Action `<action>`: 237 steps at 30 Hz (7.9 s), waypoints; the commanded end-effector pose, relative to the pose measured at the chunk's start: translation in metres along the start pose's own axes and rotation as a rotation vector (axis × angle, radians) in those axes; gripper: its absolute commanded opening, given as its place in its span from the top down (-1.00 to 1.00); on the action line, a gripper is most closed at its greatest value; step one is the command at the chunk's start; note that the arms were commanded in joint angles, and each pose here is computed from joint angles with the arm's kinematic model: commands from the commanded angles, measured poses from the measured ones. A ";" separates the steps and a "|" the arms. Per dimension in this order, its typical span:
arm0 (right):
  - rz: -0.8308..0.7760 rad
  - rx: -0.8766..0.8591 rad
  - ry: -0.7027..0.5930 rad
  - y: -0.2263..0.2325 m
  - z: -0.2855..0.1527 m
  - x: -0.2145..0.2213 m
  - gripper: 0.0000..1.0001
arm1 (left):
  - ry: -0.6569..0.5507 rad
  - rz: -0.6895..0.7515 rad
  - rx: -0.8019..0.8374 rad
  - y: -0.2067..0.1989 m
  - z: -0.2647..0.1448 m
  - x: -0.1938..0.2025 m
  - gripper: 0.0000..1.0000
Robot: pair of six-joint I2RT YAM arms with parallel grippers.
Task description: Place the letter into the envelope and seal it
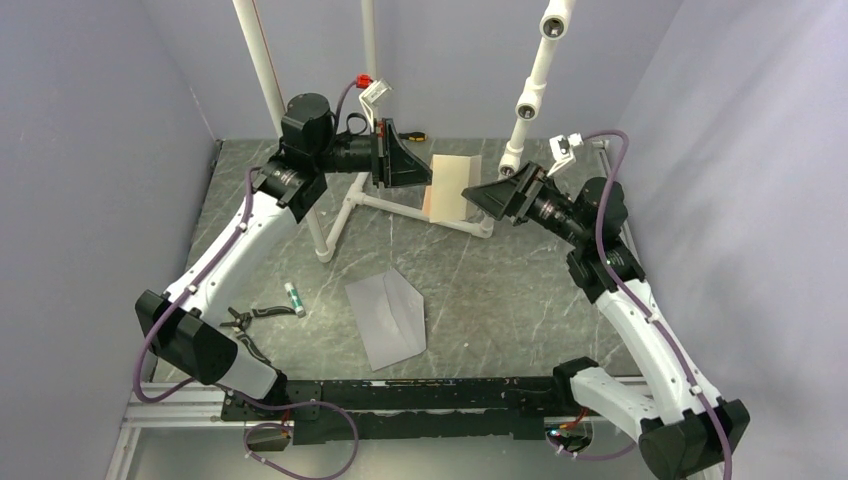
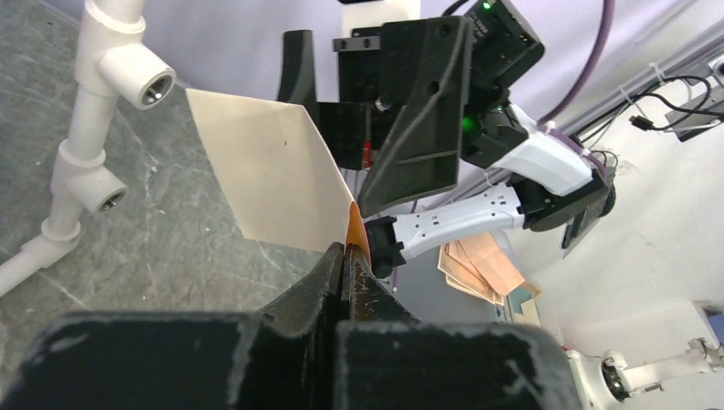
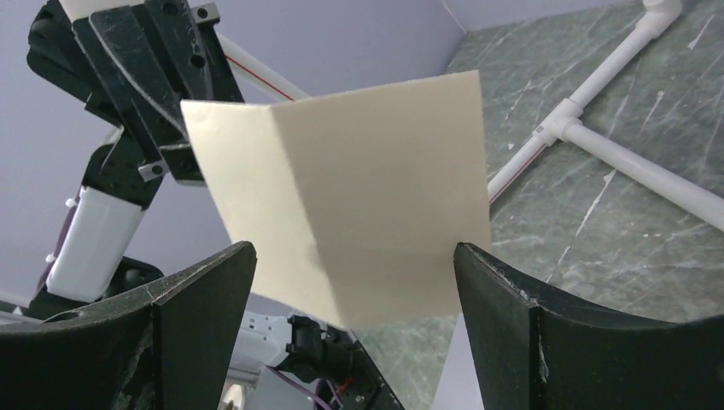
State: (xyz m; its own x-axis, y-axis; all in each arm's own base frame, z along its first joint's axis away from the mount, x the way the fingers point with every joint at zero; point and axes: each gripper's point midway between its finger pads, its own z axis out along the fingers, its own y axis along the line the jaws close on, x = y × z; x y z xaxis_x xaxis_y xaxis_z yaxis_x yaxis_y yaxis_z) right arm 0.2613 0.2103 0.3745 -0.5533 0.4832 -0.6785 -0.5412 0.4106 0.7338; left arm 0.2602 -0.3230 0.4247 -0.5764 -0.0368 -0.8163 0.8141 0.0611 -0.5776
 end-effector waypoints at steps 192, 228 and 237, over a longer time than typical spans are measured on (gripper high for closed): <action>0.026 0.390 0.360 -0.097 0.052 0.211 1.00 | 0.457 -0.517 -1.168 0.110 -0.142 0.283 0.37; -0.038 0.361 0.446 -0.151 0.077 0.321 1.00 | 0.555 -0.743 -1.210 0.155 -0.142 0.399 0.70; 0.037 0.305 0.480 -0.136 0.090 0.331 1.00 | 0.528 -0.736 -1.158 0.156 -0.130 0.391 0.71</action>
State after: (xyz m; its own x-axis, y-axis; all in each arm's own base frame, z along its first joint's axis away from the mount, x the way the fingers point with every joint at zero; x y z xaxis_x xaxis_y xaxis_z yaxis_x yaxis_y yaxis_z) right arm 0.2051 0.3597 0.0298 -0.8345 0.0868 -0.5441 -0.3294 0.7130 0.6190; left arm 0.1404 -0.1860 0.0133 -0.9947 -0.0811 -0.0634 -0.0604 0.9584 -0.2789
